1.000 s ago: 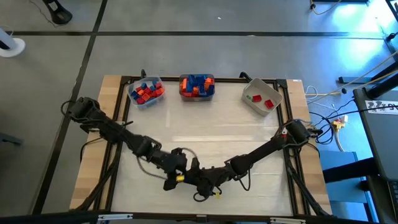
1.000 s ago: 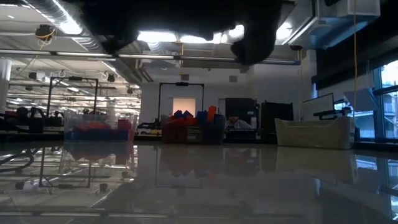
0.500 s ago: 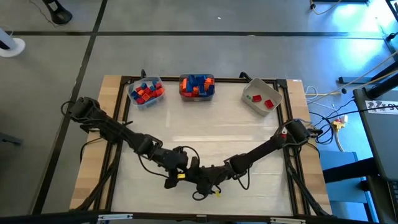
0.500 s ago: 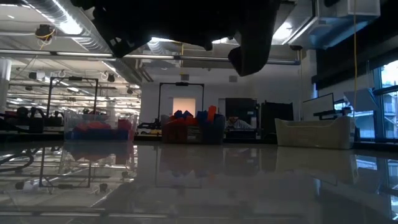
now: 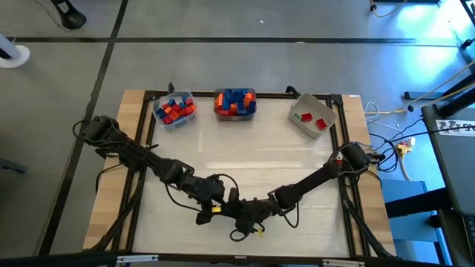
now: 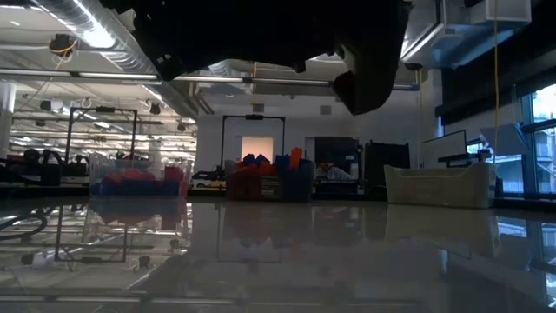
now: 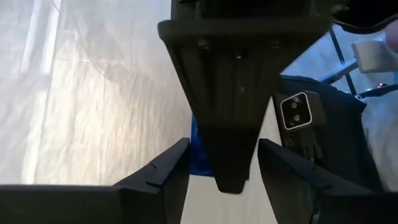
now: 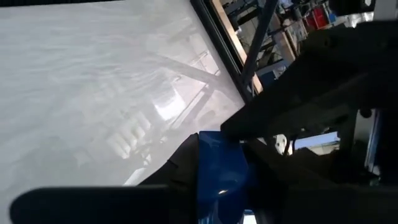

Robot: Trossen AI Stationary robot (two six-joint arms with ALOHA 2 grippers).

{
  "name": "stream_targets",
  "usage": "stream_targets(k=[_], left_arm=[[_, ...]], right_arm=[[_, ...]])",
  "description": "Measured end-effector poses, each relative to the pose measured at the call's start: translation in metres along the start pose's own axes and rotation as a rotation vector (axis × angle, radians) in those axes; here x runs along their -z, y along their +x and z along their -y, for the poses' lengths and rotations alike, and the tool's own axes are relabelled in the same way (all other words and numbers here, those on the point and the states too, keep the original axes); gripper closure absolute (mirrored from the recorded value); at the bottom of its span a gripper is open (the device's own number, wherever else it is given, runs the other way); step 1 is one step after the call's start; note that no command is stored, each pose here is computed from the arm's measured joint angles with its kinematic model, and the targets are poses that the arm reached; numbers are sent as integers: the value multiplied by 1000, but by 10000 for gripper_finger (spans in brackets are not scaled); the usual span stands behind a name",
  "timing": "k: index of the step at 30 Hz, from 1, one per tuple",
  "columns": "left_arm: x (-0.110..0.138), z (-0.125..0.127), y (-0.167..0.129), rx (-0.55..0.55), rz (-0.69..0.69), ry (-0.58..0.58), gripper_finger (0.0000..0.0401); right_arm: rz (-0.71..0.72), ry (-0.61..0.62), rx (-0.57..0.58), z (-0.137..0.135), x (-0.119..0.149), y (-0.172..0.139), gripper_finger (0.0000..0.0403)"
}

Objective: Sort blocks by size

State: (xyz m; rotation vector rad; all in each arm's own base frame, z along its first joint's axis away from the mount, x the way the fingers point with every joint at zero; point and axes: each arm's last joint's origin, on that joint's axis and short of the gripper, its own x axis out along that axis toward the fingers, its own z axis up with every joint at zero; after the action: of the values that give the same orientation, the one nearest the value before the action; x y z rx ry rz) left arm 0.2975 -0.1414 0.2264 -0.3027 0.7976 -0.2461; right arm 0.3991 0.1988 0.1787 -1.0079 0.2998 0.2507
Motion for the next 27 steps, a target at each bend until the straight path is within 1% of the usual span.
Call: stream_targets(k=[5,8,11,15,19,27], left_arm=[[-1,-4,-10,-6,-23,-10,218],[1,-5,-25,-31,-58,-3,218],[6,-4,-43,-130,-73,31,217],[15,-3,-59,-279,-35,114,217],[32,-7,-66,-326,-22,146,217],[60,-21,-68,-334,-7,109,217]], right_arm=[[-23,35,6,-2,-1,-2,310],[-99,39,55,1,-5,-10,310],[-183,77,87,13,-6,-24,310],[-278,164,86,35,-1,-45,310],[-423,259,131,65,17,-67,310],[-745,476,183,123,82,-110,310]])
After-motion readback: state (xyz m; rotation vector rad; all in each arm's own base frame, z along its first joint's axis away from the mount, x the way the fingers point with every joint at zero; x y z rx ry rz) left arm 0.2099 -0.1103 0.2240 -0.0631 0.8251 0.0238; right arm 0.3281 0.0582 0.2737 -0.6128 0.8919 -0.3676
